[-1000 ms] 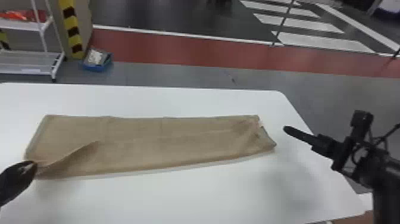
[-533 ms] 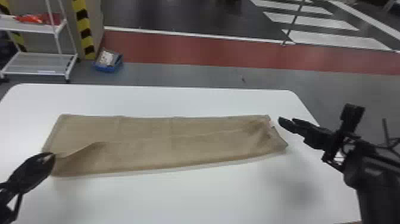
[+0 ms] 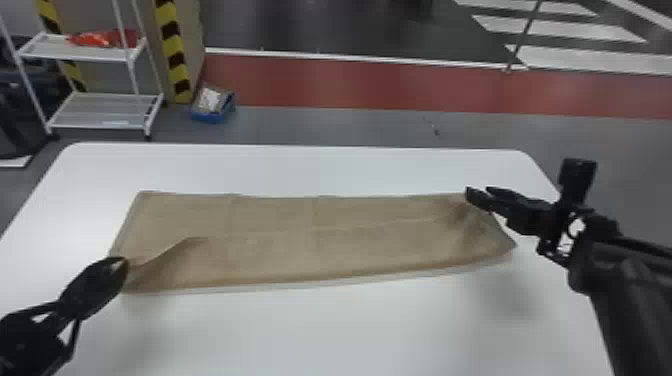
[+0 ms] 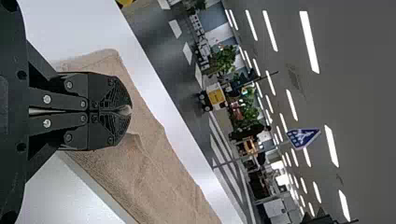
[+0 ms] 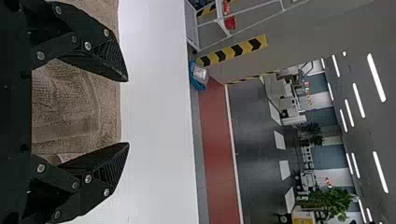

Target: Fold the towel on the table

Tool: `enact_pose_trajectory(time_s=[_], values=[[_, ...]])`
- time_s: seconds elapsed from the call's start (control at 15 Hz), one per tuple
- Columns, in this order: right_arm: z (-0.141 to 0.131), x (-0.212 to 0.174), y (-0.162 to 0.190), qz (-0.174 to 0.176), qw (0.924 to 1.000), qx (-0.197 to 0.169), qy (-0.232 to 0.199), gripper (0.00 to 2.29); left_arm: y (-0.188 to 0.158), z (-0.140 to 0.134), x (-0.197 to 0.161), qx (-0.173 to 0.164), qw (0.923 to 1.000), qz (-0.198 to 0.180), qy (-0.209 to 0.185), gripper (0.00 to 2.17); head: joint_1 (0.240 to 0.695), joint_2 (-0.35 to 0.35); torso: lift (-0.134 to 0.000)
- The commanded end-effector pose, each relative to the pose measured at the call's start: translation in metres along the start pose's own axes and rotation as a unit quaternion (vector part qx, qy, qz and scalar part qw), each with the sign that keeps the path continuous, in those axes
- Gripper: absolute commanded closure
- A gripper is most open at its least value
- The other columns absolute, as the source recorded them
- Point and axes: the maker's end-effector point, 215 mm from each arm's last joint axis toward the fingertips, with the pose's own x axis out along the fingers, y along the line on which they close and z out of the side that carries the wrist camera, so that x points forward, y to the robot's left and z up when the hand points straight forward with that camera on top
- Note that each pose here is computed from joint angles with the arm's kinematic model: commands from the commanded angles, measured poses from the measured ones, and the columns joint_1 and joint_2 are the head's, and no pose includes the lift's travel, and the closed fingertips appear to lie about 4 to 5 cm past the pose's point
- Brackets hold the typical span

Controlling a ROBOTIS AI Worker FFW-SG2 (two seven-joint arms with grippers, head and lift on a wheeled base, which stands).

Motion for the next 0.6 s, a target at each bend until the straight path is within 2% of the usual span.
enact_pose_trajectory(time_s=[0.0,0.07,0.13,0.4,0.53], values=[[-0.003,0.003,-0.002,0.000,0.9999,-0.004,0.010,0.47,0.001,-0.005,0.000,-0.001,1.0000,0.000,0.004,1.36,0.695,-0.124,-0.123],[-0.004,0.002,-0.005,-0.001,0.9999,-0.005,0.014,0.48,0.002,-0.006,0.000,0.001,1.0000,0.000,0.003,1.36,0.695,-0.122,-0.123],[-0.006,0.000,-0.007,0.000,0.9998,-0.005,0.017,0.60,0.003,-0.007,0.002,0.000,1.0000,0.000,0.003,1.36,0.695,-0.121,-0.123],[-0.027,-0.005,-0.012,0.003,0.9986,-0.004,0.053,0.62,-0.001,-0.007,0.007,0.001,1.0000,-0.007,0.002,1.36,0.695,-0.127,-0.123],[-0.029,-0.006,-0.013,0.002,0.9984,-0.005,0.056,0.64,0.000,-0.007,0.007,0.002,1.0000,-0.008,0.003,1.36,0.695,-0.133,-0.123]])
